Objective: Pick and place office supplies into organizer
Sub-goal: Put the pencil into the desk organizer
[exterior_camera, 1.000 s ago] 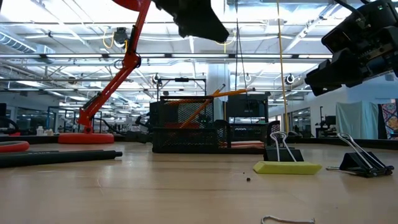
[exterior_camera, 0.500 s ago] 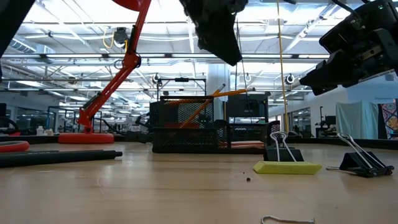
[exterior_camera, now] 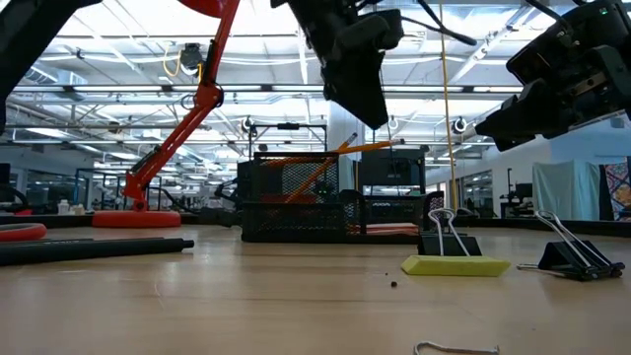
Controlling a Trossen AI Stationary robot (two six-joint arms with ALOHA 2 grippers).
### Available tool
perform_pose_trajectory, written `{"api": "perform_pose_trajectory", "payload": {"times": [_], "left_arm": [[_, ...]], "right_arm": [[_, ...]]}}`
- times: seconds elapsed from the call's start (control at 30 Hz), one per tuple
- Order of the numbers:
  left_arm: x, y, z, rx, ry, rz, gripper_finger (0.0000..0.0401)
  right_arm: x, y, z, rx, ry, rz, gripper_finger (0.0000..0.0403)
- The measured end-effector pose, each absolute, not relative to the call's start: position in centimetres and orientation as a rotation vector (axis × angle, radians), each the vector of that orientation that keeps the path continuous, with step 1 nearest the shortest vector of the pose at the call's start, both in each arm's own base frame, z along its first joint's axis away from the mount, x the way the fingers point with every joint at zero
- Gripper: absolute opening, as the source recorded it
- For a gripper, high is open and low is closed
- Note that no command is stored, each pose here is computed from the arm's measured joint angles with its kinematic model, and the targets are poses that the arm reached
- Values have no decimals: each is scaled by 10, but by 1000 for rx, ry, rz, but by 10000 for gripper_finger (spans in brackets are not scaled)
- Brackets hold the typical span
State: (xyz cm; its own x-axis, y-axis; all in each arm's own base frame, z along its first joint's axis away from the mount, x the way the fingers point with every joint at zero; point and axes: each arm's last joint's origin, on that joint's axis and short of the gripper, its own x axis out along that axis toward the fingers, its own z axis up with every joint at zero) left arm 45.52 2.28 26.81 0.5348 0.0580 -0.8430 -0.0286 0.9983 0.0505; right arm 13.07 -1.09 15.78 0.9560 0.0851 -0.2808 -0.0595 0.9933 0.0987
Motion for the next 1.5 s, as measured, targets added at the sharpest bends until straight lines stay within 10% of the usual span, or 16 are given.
{"api": "perform_pose_trajectory", "payload": {"times": [0.67,1.07,1.5], "left_arm": [[462,41,240,35,1076,60,176],[465,43,242,57,1040,54,17],[463,43,269,3,917,82,15]], "right_arm": [[131,-11,156,93,308,74,4],[131,-11,156,94,308,74,4],[131,-11,156,97,311,78,4]]}}
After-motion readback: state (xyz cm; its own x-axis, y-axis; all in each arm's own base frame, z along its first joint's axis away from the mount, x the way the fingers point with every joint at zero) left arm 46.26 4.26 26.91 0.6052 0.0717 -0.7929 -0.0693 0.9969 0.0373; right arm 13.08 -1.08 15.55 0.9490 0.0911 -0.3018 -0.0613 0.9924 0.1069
